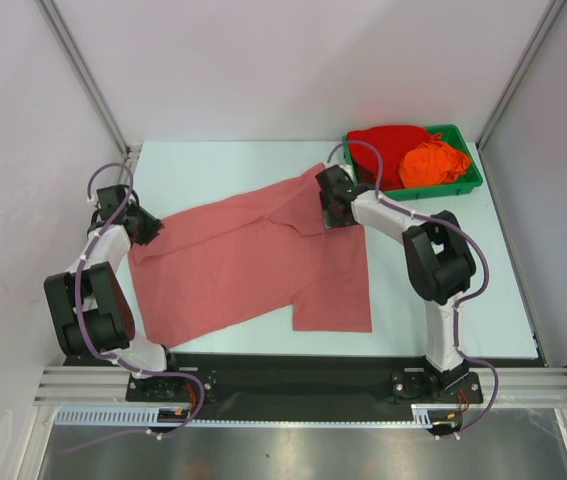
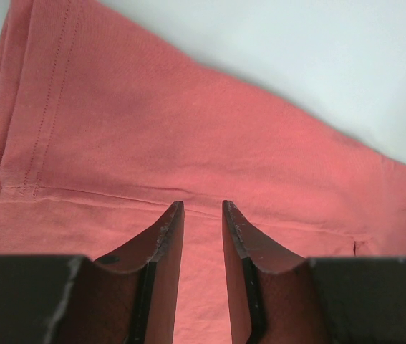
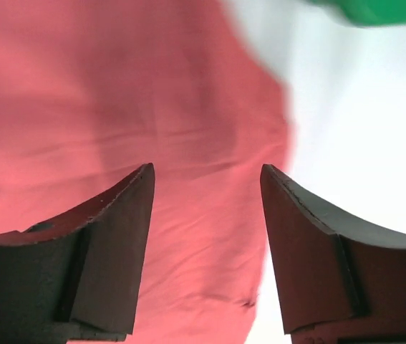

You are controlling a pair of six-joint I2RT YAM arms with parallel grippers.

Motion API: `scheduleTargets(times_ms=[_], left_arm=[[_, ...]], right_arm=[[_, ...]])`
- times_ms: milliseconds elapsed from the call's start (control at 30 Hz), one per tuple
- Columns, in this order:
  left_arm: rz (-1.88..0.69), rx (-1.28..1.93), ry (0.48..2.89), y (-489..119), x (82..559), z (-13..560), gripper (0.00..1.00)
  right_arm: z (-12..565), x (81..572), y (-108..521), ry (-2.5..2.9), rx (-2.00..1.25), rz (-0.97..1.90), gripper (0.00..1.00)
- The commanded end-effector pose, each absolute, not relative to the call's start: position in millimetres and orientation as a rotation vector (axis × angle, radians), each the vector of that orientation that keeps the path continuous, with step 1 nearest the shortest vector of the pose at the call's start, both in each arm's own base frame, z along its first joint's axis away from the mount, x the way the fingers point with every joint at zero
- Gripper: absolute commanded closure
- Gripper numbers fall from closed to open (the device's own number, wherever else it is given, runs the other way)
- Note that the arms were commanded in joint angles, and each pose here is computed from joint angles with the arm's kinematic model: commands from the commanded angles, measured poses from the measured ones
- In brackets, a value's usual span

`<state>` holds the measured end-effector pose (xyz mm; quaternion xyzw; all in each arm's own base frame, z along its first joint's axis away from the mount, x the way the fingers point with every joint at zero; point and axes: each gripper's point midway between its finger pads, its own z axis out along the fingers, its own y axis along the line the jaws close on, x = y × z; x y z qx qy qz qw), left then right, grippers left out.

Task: Fold and stack the t-shirts
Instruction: Fold the tshirt

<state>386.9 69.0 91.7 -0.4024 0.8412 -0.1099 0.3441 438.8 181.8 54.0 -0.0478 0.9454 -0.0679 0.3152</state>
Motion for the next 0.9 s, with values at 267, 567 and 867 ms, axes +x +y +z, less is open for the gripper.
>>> scheduleTargets(times_ms=[267,567,867], left_arm=[[-0.289,-1.006,2.135,72,390,109,0.67],[-0.3,-0.995,2.132,70,392,111,0.67],[-0.339,-0.807,2.152,17,399,129,0.66]], right_arm=[[84,424,323,2.351,-0.641,0.091,0.46],[54,442,331,2.345,-0.696,0.0,0.52],[55,467,322,2.304,-0.625,-0.092,0.52]])
